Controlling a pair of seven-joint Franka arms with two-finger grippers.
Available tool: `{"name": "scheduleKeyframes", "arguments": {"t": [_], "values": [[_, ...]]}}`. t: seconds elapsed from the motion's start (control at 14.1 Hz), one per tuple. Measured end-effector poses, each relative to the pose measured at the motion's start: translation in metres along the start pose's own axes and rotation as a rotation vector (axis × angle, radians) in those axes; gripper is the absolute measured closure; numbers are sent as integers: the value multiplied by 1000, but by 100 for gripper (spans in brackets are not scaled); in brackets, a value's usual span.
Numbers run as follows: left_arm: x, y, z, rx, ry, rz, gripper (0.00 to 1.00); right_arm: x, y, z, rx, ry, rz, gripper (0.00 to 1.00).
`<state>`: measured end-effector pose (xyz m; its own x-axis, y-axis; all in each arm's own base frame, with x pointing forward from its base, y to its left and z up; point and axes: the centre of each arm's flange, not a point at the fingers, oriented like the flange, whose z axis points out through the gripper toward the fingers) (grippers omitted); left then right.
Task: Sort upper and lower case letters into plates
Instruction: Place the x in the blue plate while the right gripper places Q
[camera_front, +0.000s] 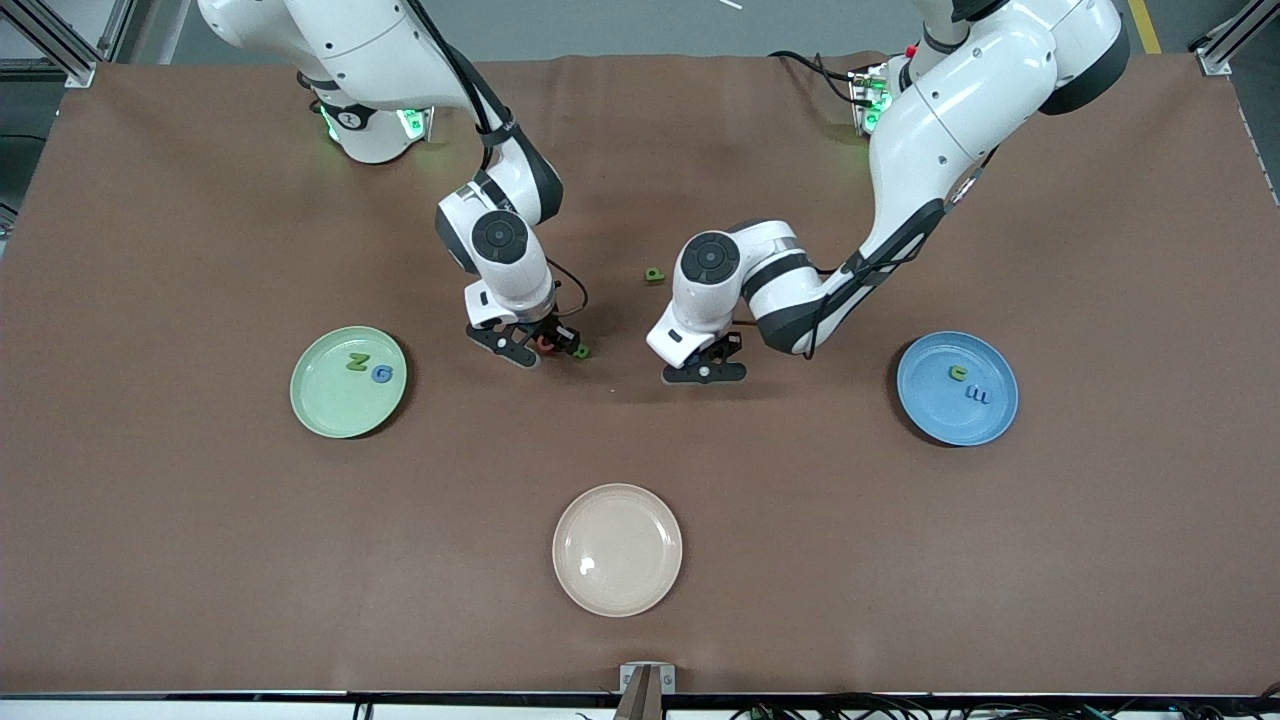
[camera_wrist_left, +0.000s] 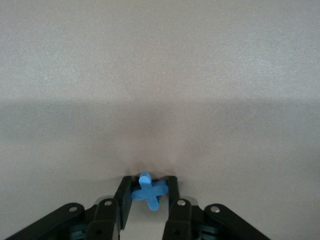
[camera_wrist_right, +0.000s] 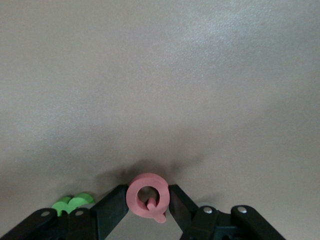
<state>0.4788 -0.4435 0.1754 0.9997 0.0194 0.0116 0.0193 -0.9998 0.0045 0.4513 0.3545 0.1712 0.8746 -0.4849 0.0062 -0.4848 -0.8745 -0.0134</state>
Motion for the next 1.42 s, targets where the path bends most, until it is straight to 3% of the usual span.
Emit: {"name": "scheduleKeyframes", "arguments": {"t": [0.21,0.57,0.85,1.13,1.42], "values": [[6,-3,-3,-3,5,-12,67,26,10,-2,-4,17,-19,57],[37,-34,-59,-16,-35,-36,67,120,61,-41,-25,11,-131,57],[81,-120,-118,11,-97,45,67,188,129,-73,-36,-12,-249,57],[84,-204,-100,99,-75,132,67,235,207,-66,-44,-39,-351,57],[79,-292,-78,52,-69,198,67,265,265,-61,-39,-45,-396,57]]}}
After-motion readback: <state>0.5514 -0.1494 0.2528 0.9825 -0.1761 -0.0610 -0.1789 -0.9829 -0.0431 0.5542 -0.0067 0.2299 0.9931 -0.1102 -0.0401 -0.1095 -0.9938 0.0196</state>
